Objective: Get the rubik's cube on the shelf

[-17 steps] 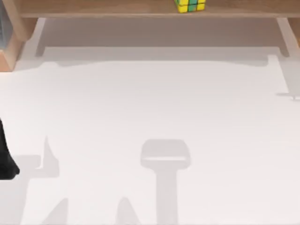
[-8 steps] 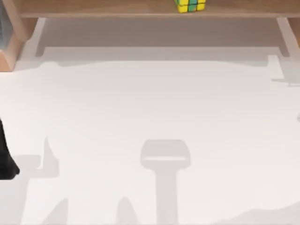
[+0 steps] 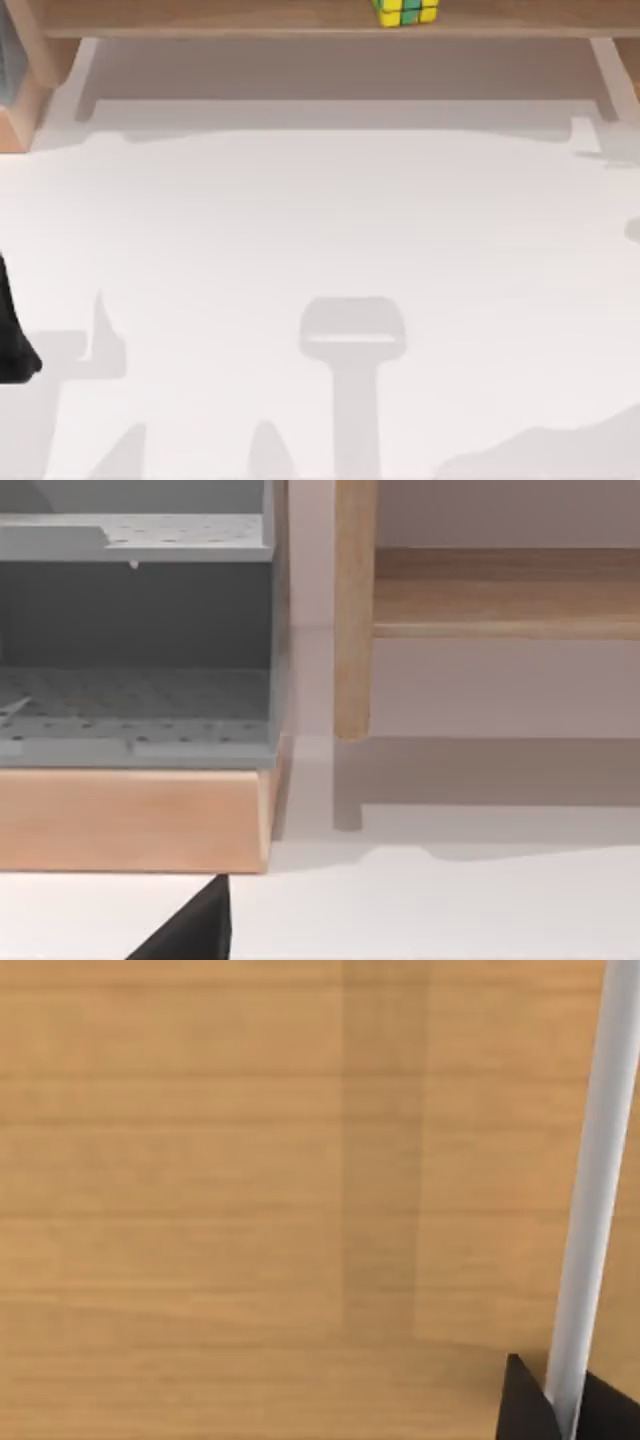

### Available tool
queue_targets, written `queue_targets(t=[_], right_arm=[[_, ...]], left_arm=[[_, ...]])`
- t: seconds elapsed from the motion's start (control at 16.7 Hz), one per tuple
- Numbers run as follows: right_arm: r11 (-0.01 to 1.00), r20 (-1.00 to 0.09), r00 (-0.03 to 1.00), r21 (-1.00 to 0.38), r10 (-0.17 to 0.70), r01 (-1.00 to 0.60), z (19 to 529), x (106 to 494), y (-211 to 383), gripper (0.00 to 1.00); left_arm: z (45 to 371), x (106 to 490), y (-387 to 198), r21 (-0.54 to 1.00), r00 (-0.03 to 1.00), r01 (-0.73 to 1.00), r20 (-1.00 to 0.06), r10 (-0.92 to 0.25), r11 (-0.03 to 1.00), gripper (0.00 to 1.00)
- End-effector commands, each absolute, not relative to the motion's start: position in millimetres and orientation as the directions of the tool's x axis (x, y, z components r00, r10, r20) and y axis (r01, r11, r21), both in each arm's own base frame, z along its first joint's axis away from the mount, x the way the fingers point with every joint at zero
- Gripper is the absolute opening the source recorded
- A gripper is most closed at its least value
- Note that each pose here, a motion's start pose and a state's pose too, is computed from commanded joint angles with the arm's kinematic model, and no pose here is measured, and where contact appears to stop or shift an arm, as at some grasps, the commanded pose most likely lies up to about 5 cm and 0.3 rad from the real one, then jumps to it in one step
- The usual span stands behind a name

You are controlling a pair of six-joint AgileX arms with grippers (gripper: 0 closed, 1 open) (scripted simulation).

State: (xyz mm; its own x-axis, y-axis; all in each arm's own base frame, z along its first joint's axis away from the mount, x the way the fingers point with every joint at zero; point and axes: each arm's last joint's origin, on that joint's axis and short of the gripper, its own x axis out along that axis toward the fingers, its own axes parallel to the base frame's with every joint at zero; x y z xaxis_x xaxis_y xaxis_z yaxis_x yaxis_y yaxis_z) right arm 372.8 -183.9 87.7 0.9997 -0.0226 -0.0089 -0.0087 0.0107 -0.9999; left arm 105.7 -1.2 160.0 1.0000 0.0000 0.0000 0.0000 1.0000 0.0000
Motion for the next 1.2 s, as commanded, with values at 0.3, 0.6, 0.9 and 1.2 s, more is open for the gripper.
queue_targets(t=[0.3, 0.6, 0.9, 1.2], right_arm=[[0.004, -0.008, 1.000, -1.000, -0.026, -0.008, 86.2, 408.3, -187.3, 0.00], [0.011, -0.007, 1.000, -1.000, -0.023, -0.007, 88.4, 435.3, -184.6, 0.00], [0.011, -0.007, 1.000, -1.000, -0.023, -0.007, 88.4, 435.3, -184.6, 0.15], [0.011, -0.007, 1.000, -1.000, -0.023, -0.007, 88.4, 435.3, -184.6, 0.53]], left_arm=[[160.0, 105.7, -1.2, 0.000, 1.000, 0.000, 0.000, 0.000, 1.000, 1.00], [160.0, 105.7, -1.2, 0.000, 1.000, 0.000, 0.000, 0.000, 1.000, 1.00], [160.0, 105.7, -1.2, 0.000, 1.000, 0.000, 0.000, 0.000, 1.000, 1.00], [160.0, 105.7, -1.2, 0.000, 1.000, 0.000, 0.000, 0.000, 1.000, 1.00]])
